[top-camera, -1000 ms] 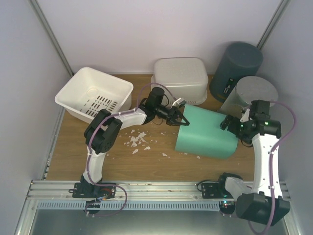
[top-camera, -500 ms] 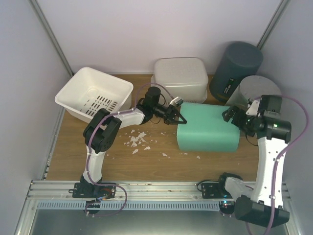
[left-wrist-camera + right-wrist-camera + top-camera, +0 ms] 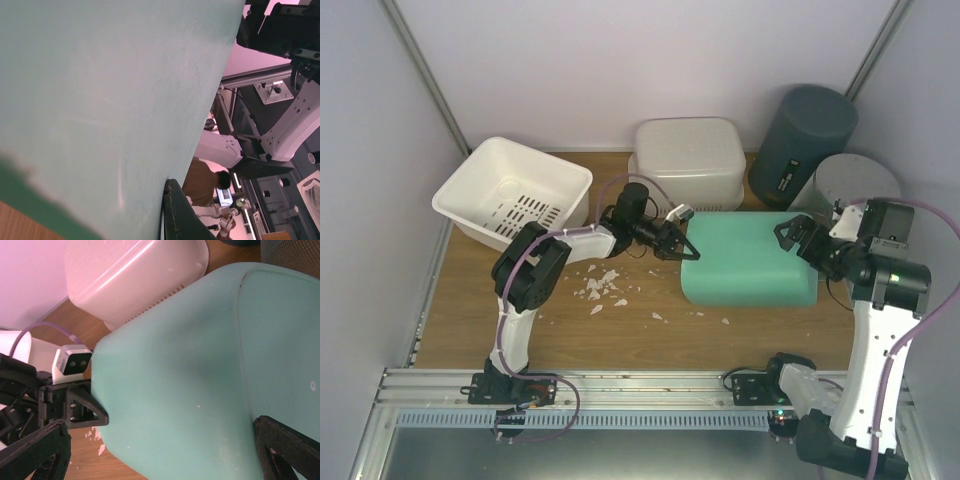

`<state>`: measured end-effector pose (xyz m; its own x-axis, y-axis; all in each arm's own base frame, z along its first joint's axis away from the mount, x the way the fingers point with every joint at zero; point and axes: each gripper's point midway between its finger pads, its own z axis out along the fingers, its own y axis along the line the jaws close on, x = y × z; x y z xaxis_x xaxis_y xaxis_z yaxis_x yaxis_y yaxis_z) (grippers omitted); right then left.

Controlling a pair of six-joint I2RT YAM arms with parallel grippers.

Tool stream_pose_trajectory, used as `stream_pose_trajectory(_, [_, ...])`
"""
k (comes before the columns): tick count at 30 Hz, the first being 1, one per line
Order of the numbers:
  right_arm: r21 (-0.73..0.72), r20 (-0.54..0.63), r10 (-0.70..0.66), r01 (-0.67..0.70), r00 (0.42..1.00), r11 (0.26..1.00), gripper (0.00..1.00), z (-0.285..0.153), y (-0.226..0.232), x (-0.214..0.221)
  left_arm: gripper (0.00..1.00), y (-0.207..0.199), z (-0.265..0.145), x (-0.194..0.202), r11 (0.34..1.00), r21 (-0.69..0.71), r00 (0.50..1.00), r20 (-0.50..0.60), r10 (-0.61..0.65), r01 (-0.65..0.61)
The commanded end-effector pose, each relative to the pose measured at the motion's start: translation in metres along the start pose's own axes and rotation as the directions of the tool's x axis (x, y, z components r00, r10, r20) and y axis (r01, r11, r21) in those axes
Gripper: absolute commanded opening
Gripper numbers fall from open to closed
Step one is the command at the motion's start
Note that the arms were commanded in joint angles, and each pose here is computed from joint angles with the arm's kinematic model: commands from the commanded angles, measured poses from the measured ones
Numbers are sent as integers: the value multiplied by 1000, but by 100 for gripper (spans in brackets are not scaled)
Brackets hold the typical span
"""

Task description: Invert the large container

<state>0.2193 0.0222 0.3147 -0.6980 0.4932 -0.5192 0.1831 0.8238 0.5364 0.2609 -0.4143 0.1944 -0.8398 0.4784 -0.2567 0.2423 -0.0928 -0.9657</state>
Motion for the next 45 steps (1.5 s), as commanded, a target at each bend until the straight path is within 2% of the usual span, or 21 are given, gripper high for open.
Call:
stream_pose_trajectory(1, [-324, -67, -39, 15, 997, 946, 98, -30, 67, 19, 0, 13, 46, 26, 997, 6, 994, -83, -70, 70])
stream_pose_trajectory(5, [-366, -53, -30, 8, 998, 930, 97, -40, 77, 21, 0, 14, 44, 38, 991, 30, 987, -102, -125, 128])
stream_pose_trajectory(12, [-379, -66, -30, 2, 997, 925, 94, -45, 80, 24, 0, 10, 44, 44, 988, 31, 984, -104, -147, 151])
stream_pose_trajectory(20, [-429, -56, -45, 17, 997, 903, 93, -55, 92, 24, 0, 4, 40, 55, 979, 61, 981, -48, -190, 193])
stream_pose_trajectory(25, [-476, -37, -69, 43, 997, 878, 93, -66, 104, 22, 0, -31, 39, 36, 989, 126, 997, -9, -74, 75])
stream_pose_trajectory(29, [-489, -41, -76, 46, 996, 871, 93, -66, 106, 23, 0, -40, 45, 24, 982, 178, 998, 3, -61, 59])
stream_pose_trajectory(36, [-488, -65, -77, 36, 995, 872, 94, -56, 101, 26, 0, -37, 57, 13, 973, 226, 999, 6, -34, 32])
stream_pose_trajectory(45, [-465, -91, -65, 15, 994, 885, 94, -47, 92, 30, 0, -19, 66, 25, 962, 265, 997, -4, -75, 74])
